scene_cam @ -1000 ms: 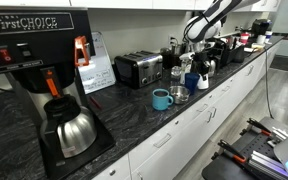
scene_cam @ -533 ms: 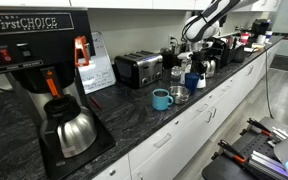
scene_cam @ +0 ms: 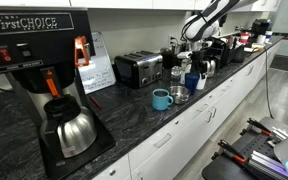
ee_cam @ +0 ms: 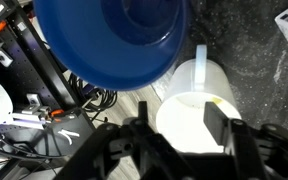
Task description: Move the mug to the right
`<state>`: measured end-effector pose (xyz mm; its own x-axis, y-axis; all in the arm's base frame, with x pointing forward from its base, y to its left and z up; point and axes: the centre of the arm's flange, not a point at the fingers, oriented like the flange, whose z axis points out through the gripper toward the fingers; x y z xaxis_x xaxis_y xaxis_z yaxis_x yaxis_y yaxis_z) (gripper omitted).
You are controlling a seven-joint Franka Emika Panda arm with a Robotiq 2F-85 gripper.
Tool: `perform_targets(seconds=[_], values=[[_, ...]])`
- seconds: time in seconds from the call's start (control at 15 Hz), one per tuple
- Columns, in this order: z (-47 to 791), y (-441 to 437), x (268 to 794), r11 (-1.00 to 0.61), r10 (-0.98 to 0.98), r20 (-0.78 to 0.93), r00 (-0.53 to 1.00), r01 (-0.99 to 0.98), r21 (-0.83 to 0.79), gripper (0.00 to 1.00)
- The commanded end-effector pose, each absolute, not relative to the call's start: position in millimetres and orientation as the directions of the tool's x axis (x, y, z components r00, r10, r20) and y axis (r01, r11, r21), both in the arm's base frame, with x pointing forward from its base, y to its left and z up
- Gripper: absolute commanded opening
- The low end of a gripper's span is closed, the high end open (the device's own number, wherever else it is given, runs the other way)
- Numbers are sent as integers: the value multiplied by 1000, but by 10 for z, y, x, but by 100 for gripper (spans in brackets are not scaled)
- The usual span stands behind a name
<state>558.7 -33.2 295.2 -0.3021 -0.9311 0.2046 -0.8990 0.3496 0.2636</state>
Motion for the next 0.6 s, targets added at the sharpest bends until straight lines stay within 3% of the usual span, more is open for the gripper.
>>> perform_targets(seconds=[0.0,0.07,0.13,0.53], values=[[3135,-348,5652,348,-933,180,-312,-909,228,90],[3211,-343,5658,346,-934,174,-313,-913,217,98],[3315,-332,5648,339,-936,174,-307,-918,204,99],[4033,-278,5336,270,-957,169,-235,-935,230,100]])
